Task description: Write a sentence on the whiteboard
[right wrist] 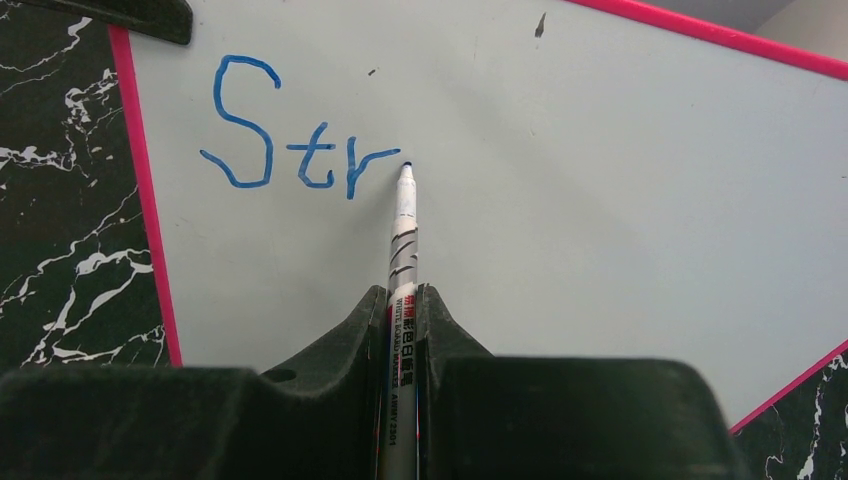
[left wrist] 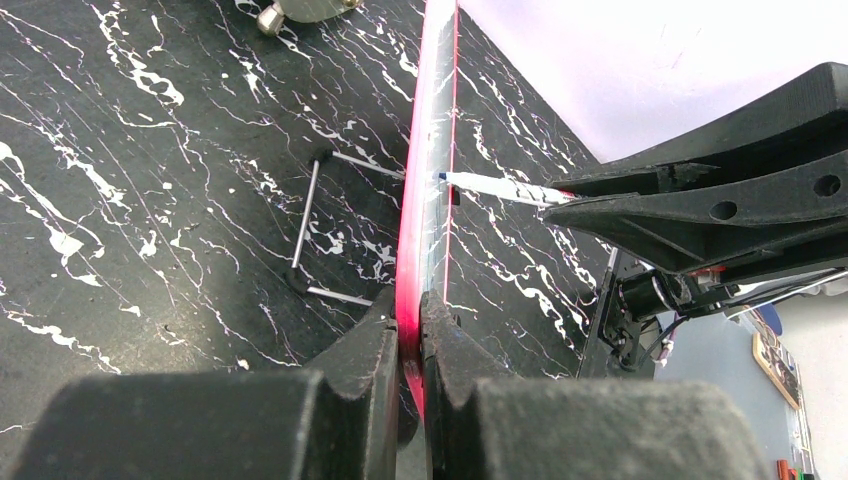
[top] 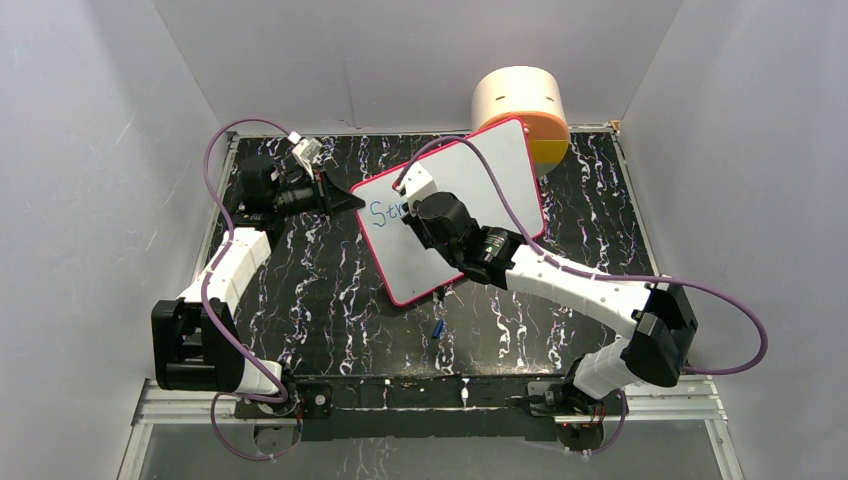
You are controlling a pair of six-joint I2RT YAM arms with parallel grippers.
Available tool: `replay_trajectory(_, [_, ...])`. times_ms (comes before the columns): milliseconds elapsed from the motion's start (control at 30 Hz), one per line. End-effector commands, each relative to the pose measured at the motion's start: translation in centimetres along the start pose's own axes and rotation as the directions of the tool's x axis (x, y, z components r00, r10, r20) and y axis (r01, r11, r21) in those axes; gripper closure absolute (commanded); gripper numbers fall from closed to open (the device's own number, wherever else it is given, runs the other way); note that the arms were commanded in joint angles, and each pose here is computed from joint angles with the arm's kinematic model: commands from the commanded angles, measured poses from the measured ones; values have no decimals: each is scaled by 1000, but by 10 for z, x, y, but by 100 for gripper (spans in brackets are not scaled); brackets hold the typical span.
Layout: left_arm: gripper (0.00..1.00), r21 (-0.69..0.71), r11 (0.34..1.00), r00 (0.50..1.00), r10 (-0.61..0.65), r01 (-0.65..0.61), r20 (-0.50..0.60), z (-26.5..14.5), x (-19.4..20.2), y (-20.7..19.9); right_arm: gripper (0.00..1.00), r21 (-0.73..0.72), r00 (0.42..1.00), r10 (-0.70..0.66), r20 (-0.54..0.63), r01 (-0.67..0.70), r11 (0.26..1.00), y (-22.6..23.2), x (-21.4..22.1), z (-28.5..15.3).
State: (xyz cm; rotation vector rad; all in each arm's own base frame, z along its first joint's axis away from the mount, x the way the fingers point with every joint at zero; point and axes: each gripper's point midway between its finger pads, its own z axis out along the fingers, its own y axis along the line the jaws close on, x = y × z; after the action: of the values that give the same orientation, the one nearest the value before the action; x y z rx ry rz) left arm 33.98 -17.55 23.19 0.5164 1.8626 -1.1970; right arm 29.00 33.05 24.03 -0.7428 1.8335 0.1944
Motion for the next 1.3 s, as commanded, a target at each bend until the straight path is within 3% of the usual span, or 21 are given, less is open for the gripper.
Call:
replay_trajectory(0, [100,6,1000,997,-1,2,-77,11,27,2,100,-13,998,35,46,-35,999,1,-15,1])
replay_trajectory(633, [100,5,1000,997,-2,2,-76,11,27,2,100,-44,1000,5,-23,-6,999,5,3,-5])
replay_trajectory(1267, [100,9,1000,997,-1,2,-77,11,27,2,100,66,1000,5,-21,-4,998,-19,5,-7])
